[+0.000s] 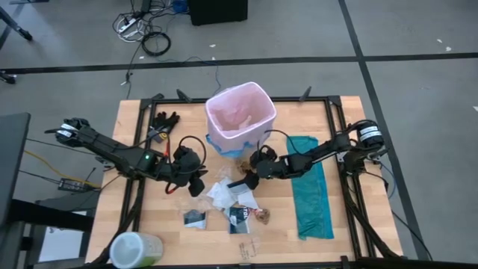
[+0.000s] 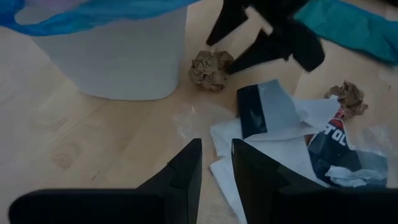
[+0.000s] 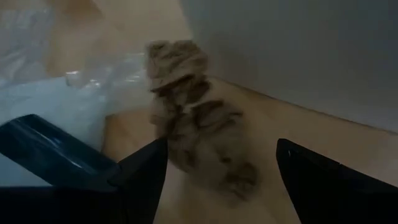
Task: Place trash/remove bag and relplace
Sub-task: Put the brown paper into the white trash bin
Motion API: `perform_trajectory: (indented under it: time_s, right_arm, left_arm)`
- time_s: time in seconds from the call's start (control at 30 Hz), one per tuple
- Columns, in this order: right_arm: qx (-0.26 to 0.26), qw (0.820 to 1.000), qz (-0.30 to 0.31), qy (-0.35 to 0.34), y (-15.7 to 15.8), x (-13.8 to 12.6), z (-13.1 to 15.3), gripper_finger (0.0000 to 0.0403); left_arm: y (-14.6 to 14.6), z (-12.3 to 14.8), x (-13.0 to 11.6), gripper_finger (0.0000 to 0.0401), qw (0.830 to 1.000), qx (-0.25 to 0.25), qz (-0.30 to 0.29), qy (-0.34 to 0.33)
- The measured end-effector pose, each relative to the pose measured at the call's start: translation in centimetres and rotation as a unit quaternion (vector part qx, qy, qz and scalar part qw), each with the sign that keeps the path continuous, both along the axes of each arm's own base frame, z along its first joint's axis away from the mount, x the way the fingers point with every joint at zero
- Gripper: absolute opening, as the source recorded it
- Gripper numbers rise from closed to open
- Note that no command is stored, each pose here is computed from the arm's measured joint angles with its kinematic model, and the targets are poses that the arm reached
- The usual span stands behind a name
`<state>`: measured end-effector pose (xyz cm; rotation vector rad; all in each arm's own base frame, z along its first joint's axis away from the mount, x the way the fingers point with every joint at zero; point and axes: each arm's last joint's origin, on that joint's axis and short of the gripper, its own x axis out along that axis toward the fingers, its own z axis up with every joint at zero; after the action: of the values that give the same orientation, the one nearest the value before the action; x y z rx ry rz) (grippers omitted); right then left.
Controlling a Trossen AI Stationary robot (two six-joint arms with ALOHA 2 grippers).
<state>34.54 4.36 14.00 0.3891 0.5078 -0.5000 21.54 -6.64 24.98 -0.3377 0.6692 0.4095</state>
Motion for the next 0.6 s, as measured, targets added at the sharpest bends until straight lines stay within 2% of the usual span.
perform_trajectory:
  time_s: [0.13, 0.2, 0.27, 0.4, 0.43, 0.6]
  right_arm:
    - [0.008, 1.0, -0.007, 0.008, 0.1, 0.1, -0.9, 0.0284]
    - [0.03, 0.999, -0.028, 0.014, -0.1, 0.0, -1.4, 0.0261]
    - [0.047, 0.998, -0.047, 0.015, -0.1, -0.2, -1.6, 0.0213]
    - [0.066, 0.997, -0.049, 0.007, 0.1, -0.2, -1.4, 0.0057]
    - [0.074, 0.997, -0.038, -0.001, 0.3, -0.1, -1.3, 0.0029]
    - [0.117, 0.993, -0.015, -0.028, 1.5, -0.1, -0.3, 0.0005]
  left_arm:
    - [0.0, 0.0, 0.0, 0.0096, 1.0, -0.002, 0.001, -0.003]
    - [0.0, 0.1, 0.1, 0.0096, 1.0, -0.002, 0.0, -0.005]
    - [0.0, 0.0, 0.0, 0.0096, 1.0, 0.0, 0.0, -0.002]
    - [0.0, 0.0, 0.0, 0.0096, 1.0, 0.002, 0.002, -0.004]
    - [0.0, 0.0, 0.0, 0.0096, 1.0, 0.003, 0.003, -0.003]
    - [0.0, 0.0, 0.0, 0.0096, 1.0, 0.005, 0.004, -0.004]
